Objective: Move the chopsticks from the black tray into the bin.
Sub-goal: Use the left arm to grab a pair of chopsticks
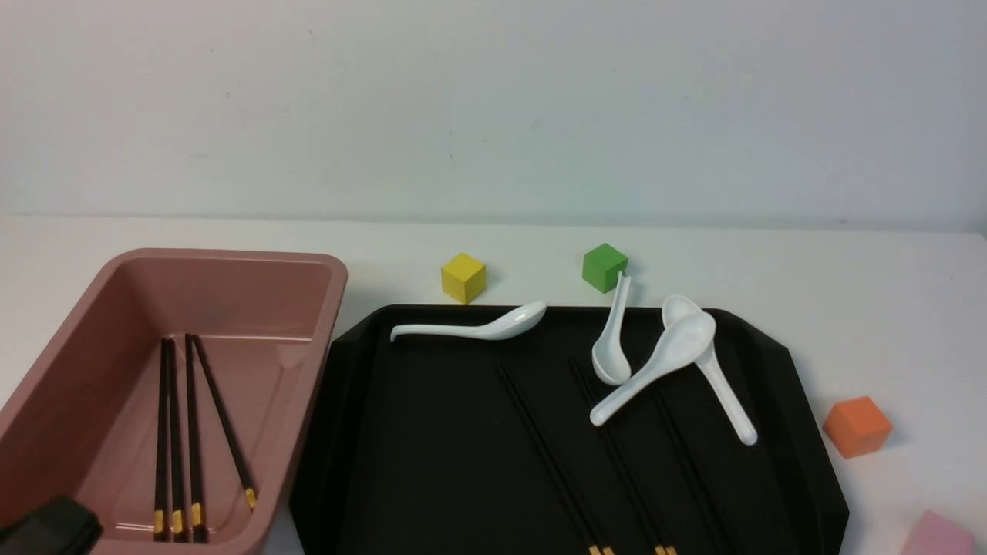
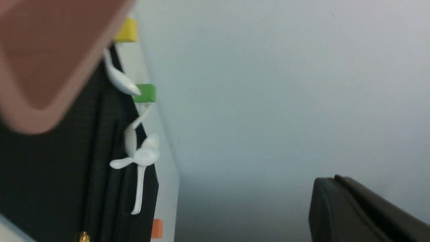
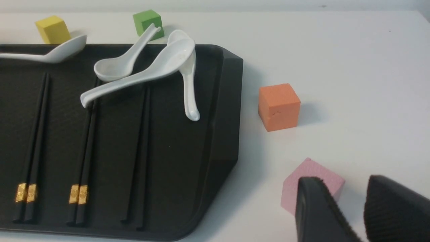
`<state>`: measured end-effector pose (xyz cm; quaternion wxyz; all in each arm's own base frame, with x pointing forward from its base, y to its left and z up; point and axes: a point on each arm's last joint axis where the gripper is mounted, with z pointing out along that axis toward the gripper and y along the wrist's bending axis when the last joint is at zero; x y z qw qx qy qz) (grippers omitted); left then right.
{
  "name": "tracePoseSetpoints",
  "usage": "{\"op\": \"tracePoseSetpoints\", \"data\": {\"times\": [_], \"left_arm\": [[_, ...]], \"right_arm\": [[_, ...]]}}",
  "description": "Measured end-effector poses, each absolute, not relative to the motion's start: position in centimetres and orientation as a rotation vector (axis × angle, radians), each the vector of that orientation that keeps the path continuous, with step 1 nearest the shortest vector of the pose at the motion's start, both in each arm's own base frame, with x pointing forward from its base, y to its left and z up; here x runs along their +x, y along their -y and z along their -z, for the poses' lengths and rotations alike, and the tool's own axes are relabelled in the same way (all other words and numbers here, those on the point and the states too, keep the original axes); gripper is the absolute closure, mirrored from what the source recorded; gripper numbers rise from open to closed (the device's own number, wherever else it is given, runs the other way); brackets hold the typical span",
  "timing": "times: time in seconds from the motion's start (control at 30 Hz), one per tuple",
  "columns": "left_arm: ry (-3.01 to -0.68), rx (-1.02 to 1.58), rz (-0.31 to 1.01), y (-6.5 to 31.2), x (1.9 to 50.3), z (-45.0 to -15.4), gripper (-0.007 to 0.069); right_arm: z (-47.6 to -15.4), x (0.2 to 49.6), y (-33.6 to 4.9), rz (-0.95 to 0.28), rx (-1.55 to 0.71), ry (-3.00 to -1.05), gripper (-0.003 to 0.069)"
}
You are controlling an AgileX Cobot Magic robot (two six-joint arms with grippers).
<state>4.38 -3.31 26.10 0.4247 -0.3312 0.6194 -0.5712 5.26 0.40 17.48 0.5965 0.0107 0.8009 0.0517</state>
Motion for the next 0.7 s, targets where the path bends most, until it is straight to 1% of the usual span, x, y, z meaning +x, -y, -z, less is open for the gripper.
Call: {"op": "tracePoseSetpoints", "data": {"times": [0.07,0.1,0.17,0.23,0.3,0.33,0.37,0.43,0.47,0.5,0.53,0.57,0.6,0.67,0.7], "left_arm": [[-1.673,-0.736,1.360,3.9,4.9,-28.3,0.0638],[-1.782,-0.692,1.325,4.4,5.5,-29.1,0.0638],[-2.080,-0.631,1.207,5.3,7.3,-30.4,0.0638],[-2.377,-0.581,1.061,5.8,9.6,-31.0,0.0638],[-2.589,-0.565,0.952,6.1,11.8,-30.7,0.0638],[-2.729,-0.559,0.881,6.4,13.7,-30.0,0.0638],[-2.797,-0.550,0.841,6.7,15.1,-29.6,0.0638],[-2.866,-0.515,0.797,7.6,16.8,-29.1,0.0638],[-2.915,-0.505,0.770,9.1,18.1,-28.4,0.0638],[-2.920,-0.493,0.770,9.1,18.1,-28.3,0.0638],[-2.953,-0.465,0.728,11.7,19.2,-27.7,0.0638],[-2.954,-0.459,0.726,11.9,19.1,-27.8,0.0638],[-2.963,-0.452,0.679,14.3,19.8,-27.3,0.0638],[-2.969,-0.452,0.647,15.8,20.3,-26.9,0.0638],[-2.984,-0.478,0.582,18.0,20.9,-26.1,0.0636]], "right_arm": [[-17.5,5.3,-0.4,-0.120,0.025,-1.859,0.0419],[-17.5,5.3,-0.4,-0.120,0.025,-1.859,0.0419],[-17.5,5.3,-0.4,-0.120,0.025,-1.859,0.0419],[-17.5,5.3,-0.4,-0.120,0.025,-1.859,0.0419],[-17.5,5.3,-0.4,-0.120,0.025,-1.859,0.0419],[-17.5,5.3,-0.4,-0.120,0.025,-1.859,0.0419],[-17.5,5.3,-0.4,-0.120,0.025,-1.859,0.0419],[-17.5,5.3,-0.4,-0.120,0.025,-1.859,0.0419],[-17.5,5.3,-0.4,-0.120,0.025,-1.859,0.0419],[-17.5,5.3,-0.4,-0.120,0.025,-1.859,0.0419],[-17.5,5.3,-0.4,-0.120,0.025,-1.859,0.0419],[-17.5,5.3,-0.4,-0.120,0.025,-1.859,0.0419],[-17.5,5.3,-0.4,-0.120,0.025,-1.859,0.0419],[-17.5,5.3,-0.4,-0.120,0.025,-1.859,0.0419],[-17.5,5.3,-0.4,-0.120,0.025,-1.859,0.0419]]}}
